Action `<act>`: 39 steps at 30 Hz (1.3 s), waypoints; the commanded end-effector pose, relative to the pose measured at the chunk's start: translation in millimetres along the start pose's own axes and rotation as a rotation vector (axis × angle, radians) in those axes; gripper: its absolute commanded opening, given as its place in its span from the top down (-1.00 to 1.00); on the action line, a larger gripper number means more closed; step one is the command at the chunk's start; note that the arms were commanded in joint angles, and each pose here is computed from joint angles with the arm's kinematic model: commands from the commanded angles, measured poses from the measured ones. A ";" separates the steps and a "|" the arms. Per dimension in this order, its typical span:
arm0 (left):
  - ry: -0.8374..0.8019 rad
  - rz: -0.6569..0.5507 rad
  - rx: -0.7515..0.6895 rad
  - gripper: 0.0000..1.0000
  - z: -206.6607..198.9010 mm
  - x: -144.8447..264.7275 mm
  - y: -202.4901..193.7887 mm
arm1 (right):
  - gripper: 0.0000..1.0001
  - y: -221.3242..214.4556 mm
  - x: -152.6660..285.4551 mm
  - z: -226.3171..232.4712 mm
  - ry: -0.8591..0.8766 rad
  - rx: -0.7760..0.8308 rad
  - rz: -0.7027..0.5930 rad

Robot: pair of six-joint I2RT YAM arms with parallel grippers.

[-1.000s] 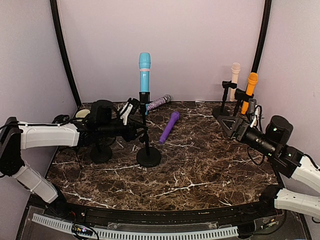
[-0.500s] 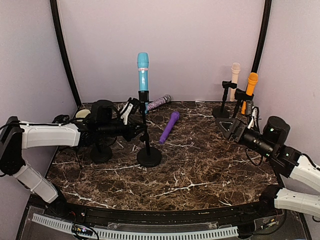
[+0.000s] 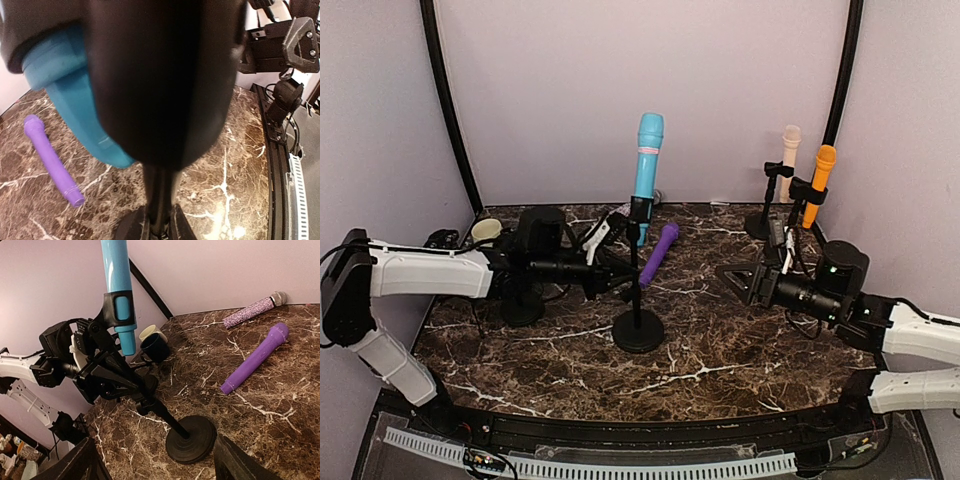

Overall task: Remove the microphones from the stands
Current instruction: Move the microphone stand with the microphone to the center of the board, then pass from the left arm to the right

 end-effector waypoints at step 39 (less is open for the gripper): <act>-0.225 -0.055 -0.119 1.00 -53.7 -26.4 19.5 | 0.62 -25.1 -110.6 64.5 0.058 0.200 -0.025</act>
Point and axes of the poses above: each gripper's point midway between its finger pads, its own x axis back along the fingers, its own z axis along the line the jaws close on, y = z × x, the point moved 8 cm from there along x, back along the fingers, and after that the axes turned 2 degrees about -x, right-handed, at the moved point
